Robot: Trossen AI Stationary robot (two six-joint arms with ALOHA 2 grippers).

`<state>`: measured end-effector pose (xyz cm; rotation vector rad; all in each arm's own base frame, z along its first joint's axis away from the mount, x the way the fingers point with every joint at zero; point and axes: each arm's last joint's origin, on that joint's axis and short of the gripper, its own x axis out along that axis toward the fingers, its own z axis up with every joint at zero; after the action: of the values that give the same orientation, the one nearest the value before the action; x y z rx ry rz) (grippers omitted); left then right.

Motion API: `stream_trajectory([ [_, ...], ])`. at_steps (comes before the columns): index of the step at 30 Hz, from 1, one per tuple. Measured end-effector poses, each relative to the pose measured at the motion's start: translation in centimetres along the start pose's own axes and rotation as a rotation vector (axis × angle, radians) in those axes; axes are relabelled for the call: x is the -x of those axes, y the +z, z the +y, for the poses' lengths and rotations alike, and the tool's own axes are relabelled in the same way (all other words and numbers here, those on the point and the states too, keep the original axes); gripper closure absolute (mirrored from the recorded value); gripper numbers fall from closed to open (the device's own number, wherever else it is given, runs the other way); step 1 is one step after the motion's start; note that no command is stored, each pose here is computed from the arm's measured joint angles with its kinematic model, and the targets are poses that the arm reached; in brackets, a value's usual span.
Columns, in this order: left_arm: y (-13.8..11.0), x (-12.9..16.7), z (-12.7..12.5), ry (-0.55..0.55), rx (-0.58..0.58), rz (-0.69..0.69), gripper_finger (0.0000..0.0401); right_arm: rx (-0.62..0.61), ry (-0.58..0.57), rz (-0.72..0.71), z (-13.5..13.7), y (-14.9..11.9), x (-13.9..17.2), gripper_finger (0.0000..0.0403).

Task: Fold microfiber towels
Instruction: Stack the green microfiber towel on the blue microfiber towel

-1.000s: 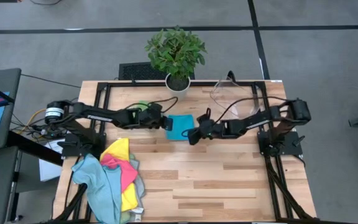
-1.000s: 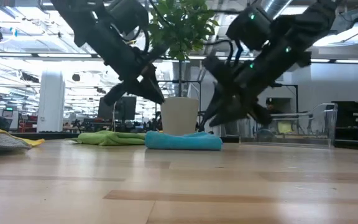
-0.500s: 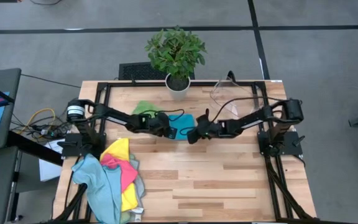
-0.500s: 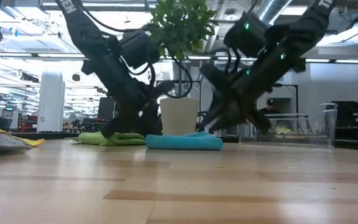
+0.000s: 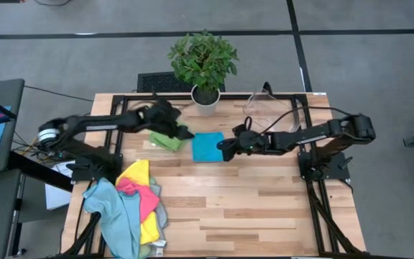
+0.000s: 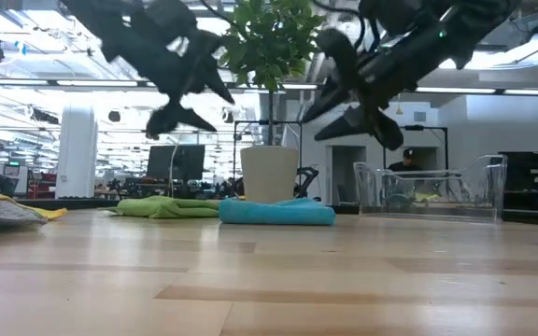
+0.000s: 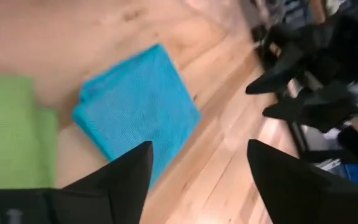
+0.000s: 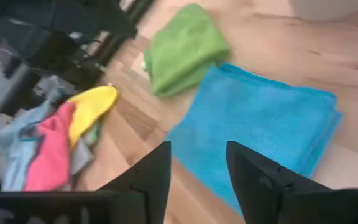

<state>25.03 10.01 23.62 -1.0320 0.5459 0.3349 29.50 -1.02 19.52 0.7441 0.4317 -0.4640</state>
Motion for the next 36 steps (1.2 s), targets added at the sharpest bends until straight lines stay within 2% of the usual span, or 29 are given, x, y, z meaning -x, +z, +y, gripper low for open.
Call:
stream_trajectory([
  [3,0.4,1.9,-0.6,-0.003,-0.066,-0.093,0.0131,0.023,0.042,-0.017,0.9,0.2,0.7,0.0203],
  [6,0.8,2.5,-0.7,0.102,-0.15,-0.235,0.0126,0.074,0.094,-0.032,2.6,0.8,1.7,0.0196],
  [8,1.1,2.6,-0.7,0.168,-0.131,-0.317,0.0125,0.114,0.105,-0.027,3.6,1.3,2.3,0.0196],
  [9,1.2,2.6,-0.4,0.171,-0.086,-0.313,0.0125,0.138,0.102,-0.017,4.1,1.4,2.5,0.0197],
  [11,1.4,2.7,0.4,0.147,-0.071,-0.235,0.0126,0.19,0.081,0.015,4.7,1.6,2.9,0.02],
  [12,1.3,2.9,1.1,0.176,-0.097,-0.183,0.0128,0.214,0.076,0.028,5.0,1.7,3.1,0.0202],
  [15,0.6,3.6,3.6,0.382,-0.116,-0.044,0.0134,0.267,0.073,0.049,5.7,1.9,3.4,0.0208],
  [17,0.5,4.2,4.9,0.522,-0.163,-0.009,0.0134,0.281,0.069,0.06,5.8,1.7,3.4,0.0211],
  [19,0.8,4.3,5.9,0.608,-0.164,-0.013,0.0129,0.283,0.065,0.064,5.7,1.7,3.4,0.0213],
  [23,1.7,3.7,7.1,0.649,-0.193,-0.001,0.0103,0.292,0.054,0.071,5.6,1.7,3.4,0.0213],
  [27,1.2,1.7,9.1,0.722,-0.201,0.146,0.0075,0.303,0.05,0.077,5.6,1.6,3.4,0.0214],
  [31,0.5,-0.6,11.3,0.793,-0.162,0.28,0.0061,0.303,0.051,0.077,5.6,1.6,3.4,0.0213],
  [36,0.1,-2.5,12.8,0.757,-0.11,0.369,0.0058,0.299,0.051,0.077,5.6,1.6,3.4,0.0217],
])
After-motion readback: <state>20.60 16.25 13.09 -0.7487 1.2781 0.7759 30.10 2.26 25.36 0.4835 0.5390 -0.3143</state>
